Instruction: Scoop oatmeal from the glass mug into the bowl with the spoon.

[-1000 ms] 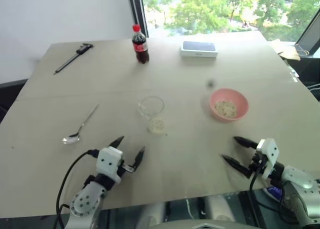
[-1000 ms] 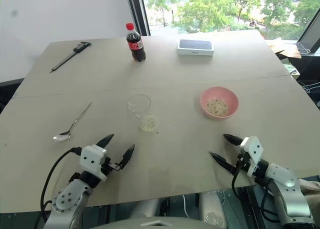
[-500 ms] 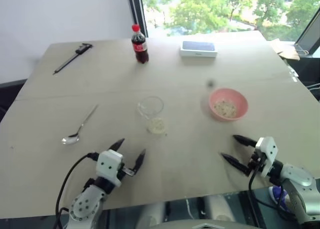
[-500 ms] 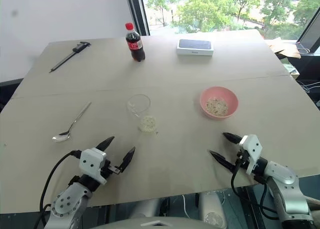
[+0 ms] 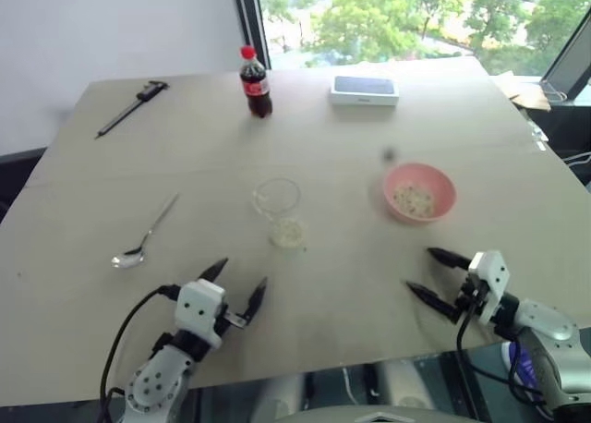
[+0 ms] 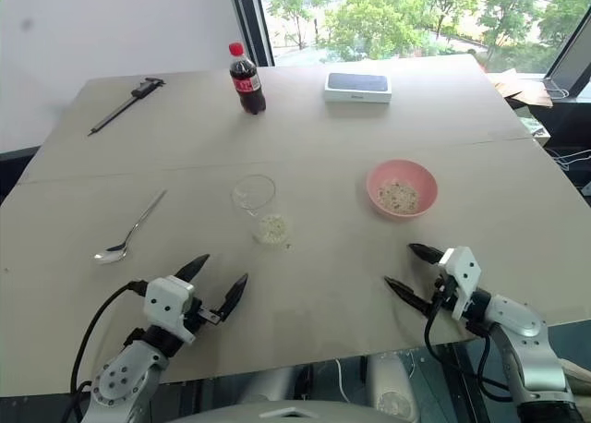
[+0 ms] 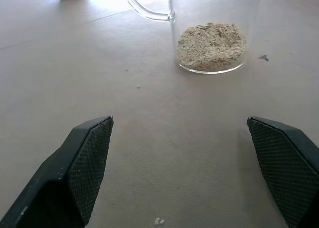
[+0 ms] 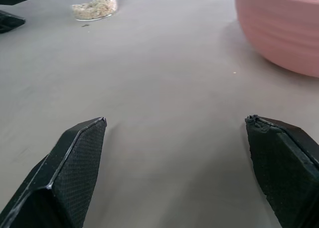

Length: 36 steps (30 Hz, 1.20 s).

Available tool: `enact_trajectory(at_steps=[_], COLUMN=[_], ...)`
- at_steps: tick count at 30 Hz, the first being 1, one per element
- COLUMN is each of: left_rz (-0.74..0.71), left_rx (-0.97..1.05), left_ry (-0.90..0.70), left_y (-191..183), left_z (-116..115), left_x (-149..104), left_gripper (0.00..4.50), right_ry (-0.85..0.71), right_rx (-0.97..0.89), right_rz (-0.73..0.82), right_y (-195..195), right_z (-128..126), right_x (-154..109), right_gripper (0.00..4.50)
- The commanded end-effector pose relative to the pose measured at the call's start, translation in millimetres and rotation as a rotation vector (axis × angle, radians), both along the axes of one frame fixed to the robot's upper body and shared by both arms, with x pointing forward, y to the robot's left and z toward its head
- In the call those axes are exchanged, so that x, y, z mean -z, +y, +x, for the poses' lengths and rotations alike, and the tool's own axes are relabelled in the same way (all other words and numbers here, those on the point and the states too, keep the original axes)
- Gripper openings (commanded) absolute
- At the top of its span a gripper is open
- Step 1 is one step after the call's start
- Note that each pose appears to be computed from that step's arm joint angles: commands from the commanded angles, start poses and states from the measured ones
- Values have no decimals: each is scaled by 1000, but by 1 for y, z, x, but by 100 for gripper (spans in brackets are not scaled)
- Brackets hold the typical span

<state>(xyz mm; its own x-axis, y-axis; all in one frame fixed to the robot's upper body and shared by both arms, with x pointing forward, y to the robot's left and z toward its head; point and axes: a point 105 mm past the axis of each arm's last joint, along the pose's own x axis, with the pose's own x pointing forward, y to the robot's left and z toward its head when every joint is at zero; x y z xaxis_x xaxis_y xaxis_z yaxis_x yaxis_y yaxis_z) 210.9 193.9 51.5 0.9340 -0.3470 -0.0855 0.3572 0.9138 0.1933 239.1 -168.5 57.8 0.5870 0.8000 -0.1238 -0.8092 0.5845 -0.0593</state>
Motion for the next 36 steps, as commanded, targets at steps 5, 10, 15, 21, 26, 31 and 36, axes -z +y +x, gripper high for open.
enact_trajectory(at_steps=[5, 10, 15, 21, 26, 31, 36], left_rz=[4, 77, 85, 196, 203, 143, 90], left_rx=[-171, -251, -331, -313, -244, -155, -131], left_ry=[14, 2, 5, 165, 348, 428, 469], left_y=[63, 111, 154, 183, 189, 185, 185], left_z=[16, 30, 48, 70, 77, 67, 55], left_x=[-16, -36, -53, -43, -18, -11, -5], left_gripper=[448, 448, 448, 448, 448, 448, 254], right_ry=[-116, -167, -166, -177, -189, -199, -191], right_rx=[-283, -340, -359, -364, -352, -321, -307], right_rz=[47, 73, 71, 73, 75, 75, 82], right_y=[50, 68, 75, 79, 80, 77, 76], right_z=[-7, -3, -3, -1, 1, 3, 1], right_x=[-48, -72, -72, -74, -76, -78, -76], right_gripper=[450, 450, 450, 450, 450, 450, 450])
